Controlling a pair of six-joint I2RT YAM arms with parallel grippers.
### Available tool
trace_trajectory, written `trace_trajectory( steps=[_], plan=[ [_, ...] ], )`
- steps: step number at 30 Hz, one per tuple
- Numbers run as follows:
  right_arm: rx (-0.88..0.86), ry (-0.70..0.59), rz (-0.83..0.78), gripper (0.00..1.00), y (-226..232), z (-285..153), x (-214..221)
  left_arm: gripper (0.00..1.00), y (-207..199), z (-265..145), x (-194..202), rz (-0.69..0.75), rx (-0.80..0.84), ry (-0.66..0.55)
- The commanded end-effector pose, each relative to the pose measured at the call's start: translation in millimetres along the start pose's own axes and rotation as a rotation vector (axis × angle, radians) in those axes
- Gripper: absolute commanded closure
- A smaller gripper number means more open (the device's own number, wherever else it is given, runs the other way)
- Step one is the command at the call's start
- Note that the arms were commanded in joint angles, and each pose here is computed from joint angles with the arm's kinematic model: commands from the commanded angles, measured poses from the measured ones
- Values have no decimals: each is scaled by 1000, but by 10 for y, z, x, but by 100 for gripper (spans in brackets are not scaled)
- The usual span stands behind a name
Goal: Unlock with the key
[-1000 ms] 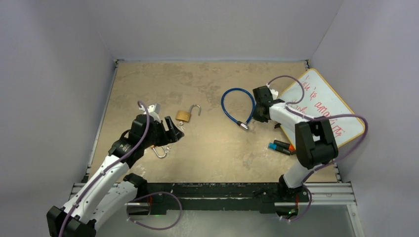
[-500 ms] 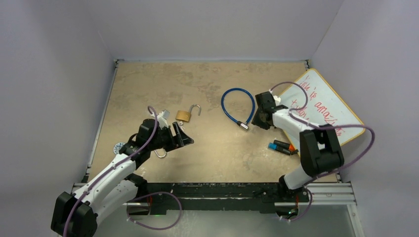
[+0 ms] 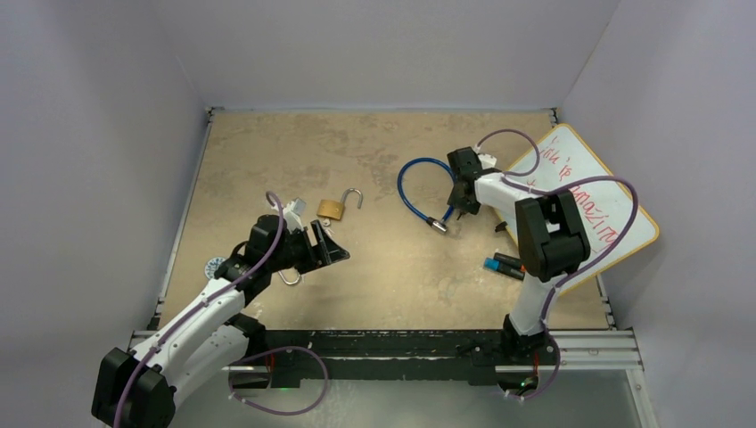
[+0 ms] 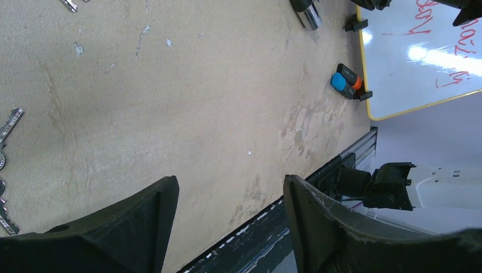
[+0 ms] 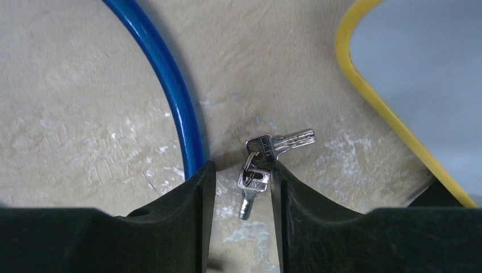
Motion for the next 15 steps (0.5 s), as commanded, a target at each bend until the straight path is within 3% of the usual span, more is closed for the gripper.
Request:
trace_trajectory(
  steps=[1, 8, 15],
  plan=[
    [87, 14, -14, 60, -66, 92, -10, 31, -63, -3, -41, 18, 21, -19],
    [80, 7, -5, 96, -123, 16, 49, 31, -59, 8, -35, 26, 24, -12],
    [-2, -8, 0, 100, -216, -282, 183, 31, -37, 41, 3, 16, 40, 11]
  ],
)
Point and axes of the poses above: each gripper's point midway between its finger pads, its own z axis out along the fingers, its own y axis along the line the jaws close on, x = y × z, the point moved 5 cm from there along -z, back along the fingers, and after that the axes turned 11 degrees about -z, right-handed, at the moved point
